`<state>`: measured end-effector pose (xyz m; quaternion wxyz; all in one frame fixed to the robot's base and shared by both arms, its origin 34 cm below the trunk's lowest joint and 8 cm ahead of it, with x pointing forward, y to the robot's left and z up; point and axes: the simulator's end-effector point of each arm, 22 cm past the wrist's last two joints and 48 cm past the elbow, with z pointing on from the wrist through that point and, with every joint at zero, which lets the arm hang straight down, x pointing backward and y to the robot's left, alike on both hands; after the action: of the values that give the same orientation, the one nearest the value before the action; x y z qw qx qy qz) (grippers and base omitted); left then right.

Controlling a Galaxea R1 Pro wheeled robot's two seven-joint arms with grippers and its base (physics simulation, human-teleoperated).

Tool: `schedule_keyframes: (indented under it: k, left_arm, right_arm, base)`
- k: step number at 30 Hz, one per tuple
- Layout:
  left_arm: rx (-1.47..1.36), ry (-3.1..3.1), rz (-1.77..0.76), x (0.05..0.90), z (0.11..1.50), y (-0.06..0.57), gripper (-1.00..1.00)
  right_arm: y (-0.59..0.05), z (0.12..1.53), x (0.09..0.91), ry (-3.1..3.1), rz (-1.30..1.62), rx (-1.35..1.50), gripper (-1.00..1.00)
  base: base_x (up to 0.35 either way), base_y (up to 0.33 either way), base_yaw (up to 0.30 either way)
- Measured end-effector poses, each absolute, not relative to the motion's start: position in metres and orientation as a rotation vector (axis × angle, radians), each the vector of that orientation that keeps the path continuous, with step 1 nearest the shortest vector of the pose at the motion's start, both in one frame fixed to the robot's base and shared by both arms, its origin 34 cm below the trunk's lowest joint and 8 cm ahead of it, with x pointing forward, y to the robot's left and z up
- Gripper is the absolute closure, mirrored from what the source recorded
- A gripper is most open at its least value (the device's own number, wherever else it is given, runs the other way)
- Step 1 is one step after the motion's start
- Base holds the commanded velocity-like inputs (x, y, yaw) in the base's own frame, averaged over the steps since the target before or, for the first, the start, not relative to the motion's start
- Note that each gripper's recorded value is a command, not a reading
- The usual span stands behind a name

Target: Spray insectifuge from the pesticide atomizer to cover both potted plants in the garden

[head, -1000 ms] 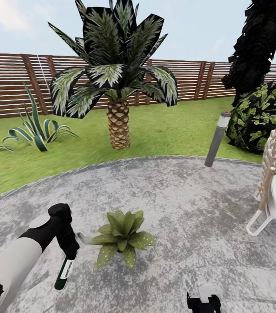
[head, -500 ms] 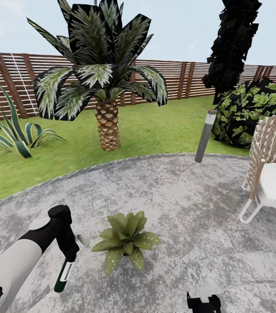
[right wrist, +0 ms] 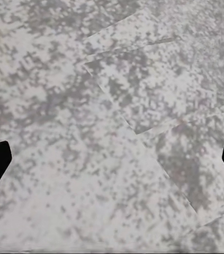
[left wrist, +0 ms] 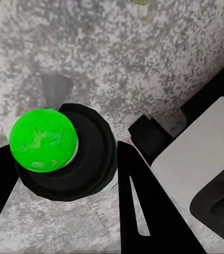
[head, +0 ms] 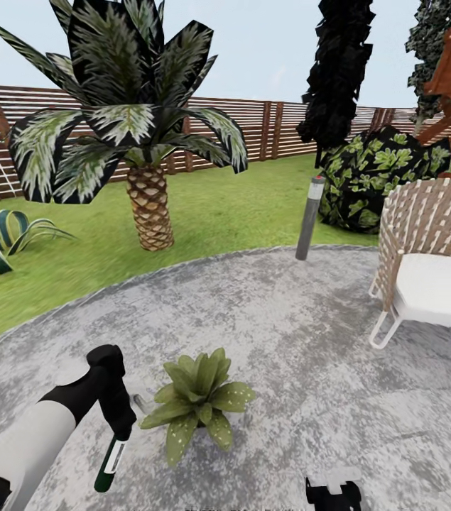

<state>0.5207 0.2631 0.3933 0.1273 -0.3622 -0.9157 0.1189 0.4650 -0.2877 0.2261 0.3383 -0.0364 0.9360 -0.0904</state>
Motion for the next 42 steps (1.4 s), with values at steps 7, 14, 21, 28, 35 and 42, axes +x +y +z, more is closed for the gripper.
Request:
schedule_keyframes:
  k: [7, 14, 21, 28, 35, 42]
  left_arm:
    - [-1.047, -2.666, 0.344, 0.5198, 0.3926, 0.2657, 1.0]
    - [-1.041, -2.672, 0.349, 0.5205, 0.3935, 0.2652, 1.0]
    - [-1.042, -2.672, 0.347, 0.5205, 0.3935, 0.2654, 1.0]
    - [-1.052, -2.664, 0.343, 0.5198, 0.3927, 0.2636, 1.0]
    - [-1.04, -2.668, 0.343, 0.5193, 0.3927, 0.2659, 1.0]
    - [-1.04, -2.67, 0.352, 0.5197, 0.3931, 0.2627, 1.0]
  right_arm:
    - [-0.2873, 0.226, 0.4653, 2.438, -0.235, -0.095, -1.0]
    - [-0.2872, 0.2262, 0.4654, 2.438, -0.234, -0.095, -1.0]
    - [-0.2871, 0.2263, 0.4653, 2.438, -0.234, -0.096, -1.0]
    - [-0.2871, 0.2262, 0.4655, 2.437, -0.234, -0.096, -1.0]
    - [-0.2862, 0.2262, 0.4652, 2.438, -0.233, -0.097, -1.0]
    - [-0.2863, 0.2263, 0.4651, 2.438, -0.233, -0.096, -1.0]
  base:
    - [-0.28, 0.183, -0.264]
    - [-0.149, 0.274, -0.264]
    - [0.039, 0.304, -0.264]
    - [-0.09, 0.288, -0.264]
    - [-0.064, 0.285, -0.168]
    - [0.146, 0.299, -0.162]
